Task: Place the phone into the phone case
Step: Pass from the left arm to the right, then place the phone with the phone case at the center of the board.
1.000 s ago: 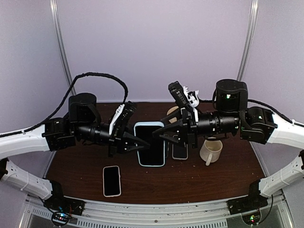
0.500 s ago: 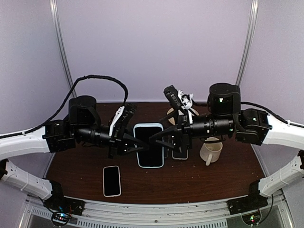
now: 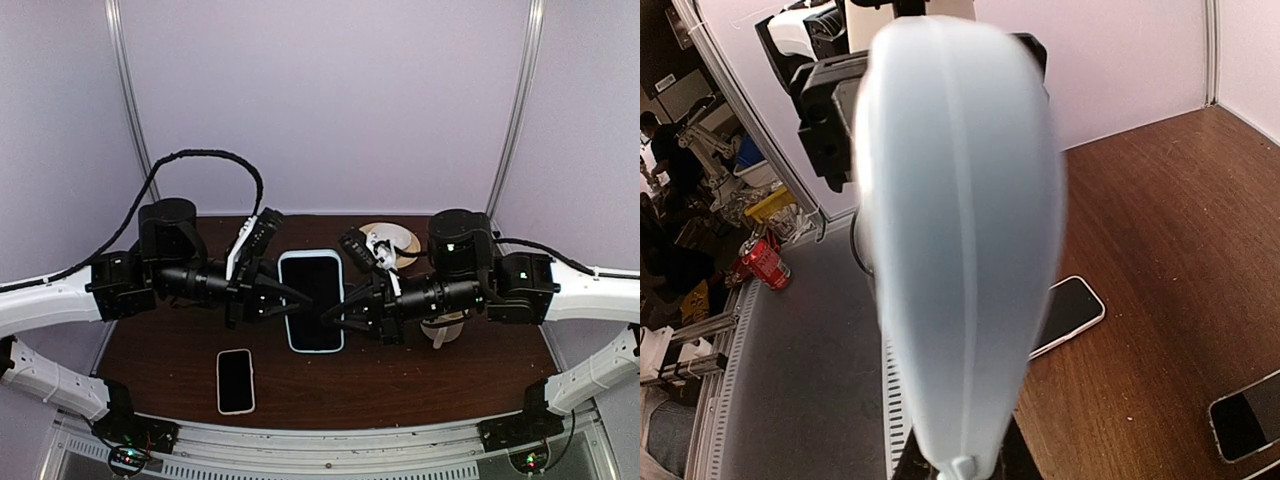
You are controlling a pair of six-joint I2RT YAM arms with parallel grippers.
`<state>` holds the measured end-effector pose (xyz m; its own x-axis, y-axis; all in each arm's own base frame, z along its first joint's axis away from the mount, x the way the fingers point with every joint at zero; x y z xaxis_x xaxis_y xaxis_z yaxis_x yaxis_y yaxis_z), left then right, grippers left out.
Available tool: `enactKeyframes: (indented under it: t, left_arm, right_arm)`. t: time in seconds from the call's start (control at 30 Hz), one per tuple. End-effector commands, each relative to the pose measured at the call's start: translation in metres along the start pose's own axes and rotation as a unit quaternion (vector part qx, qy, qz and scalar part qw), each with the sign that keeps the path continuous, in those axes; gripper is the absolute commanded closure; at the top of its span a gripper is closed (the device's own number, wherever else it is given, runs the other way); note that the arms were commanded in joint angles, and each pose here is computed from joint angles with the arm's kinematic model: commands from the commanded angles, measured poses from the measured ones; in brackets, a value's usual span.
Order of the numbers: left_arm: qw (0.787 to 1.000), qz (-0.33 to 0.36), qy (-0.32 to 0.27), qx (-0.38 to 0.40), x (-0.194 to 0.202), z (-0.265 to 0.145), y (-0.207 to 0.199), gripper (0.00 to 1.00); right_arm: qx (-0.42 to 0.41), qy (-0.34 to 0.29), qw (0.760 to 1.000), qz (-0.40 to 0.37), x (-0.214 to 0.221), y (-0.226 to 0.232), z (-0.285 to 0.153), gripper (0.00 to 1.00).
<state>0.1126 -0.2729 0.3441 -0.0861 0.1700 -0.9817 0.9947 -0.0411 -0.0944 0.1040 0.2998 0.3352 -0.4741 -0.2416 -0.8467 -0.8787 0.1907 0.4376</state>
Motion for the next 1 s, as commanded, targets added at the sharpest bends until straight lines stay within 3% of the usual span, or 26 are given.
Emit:
enactKeyframes:
  t: [0.0,0.07,0.1,0.17,0.23,0.3,0.37,0.67,0.97]
  left_arm:
    - [0.996,0.063,-0.06,-0.035,-0.032,-0.013,-0.004,0.58]
    - [0.993,0.044,-0.039,-0.104,-0.031,-0.017,0.004,0.16]
    - [0.987,0.034,-0.022,-0.154,-0.028,-0.02,0.011,0.04]
    - [0.952,0.015,0.028,-0.305,-0.019,-0.031,0.034,0.02]
    - [0.907,-0.033,0.108,-0.405,0.001,-0.047,0.06,0.03]
    - [0.868,-0.109,0.148,-0.462,0.015,-0.065,0.086,0.03]
    - [0.843,-0.176,0.171,-0.478,0.032,-0.081,0.101,0.02]
    - [0.838,-0.171,0.187,-0.482,0.057,-0.09,0.105,0.03]
    - [0.835,-0.158,0.2,-0.487,0.063,-0.093,0.107,0.03]
  right_arm:
    - [0.055,-0.053,0.996,0.048,-0.018,-0.005,-0.013,1.0]
    - [0.102,-0.043,0.991,0.08,-0.021,-0.018,-0.013,1.0]
    - [0.121,-0.034,0.987,0.098,-0.022,-0.026,-0.011,1.0]
    - [0.177,-0.02,0.974,0.141,-0.024,-0.046,-0.005,1.0]
    - [0.231,-0.004,0.952,0.202,-0.023,-0.072,0.005,1.0]
    - [0.254,0.006,0.933,0.254,-0.021,-0.099,0.018,1.0]
    - [0.243,0.017,0.926,0.288,-0.022,-0.122,0.042,1.0]
    - [0.198,0.089,0.909,0.357,-0.022,-0.19,0.143,1.0]
    - [0.136,0.112,0.877,0.446,0.011,-0.229,0.185,1.0]
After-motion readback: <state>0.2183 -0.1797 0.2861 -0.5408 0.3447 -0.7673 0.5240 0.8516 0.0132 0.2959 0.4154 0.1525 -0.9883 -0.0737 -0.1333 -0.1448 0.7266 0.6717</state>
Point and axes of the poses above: each gripper's point midway between its finger pads, its own z axis out along the fingers, its own y axis along the line the jaws close on, x = y × z, the point moved 10 cm from there along -z, back along the fingers, and after that the axes turned 8 degrees about z, right-handed, at the moved point
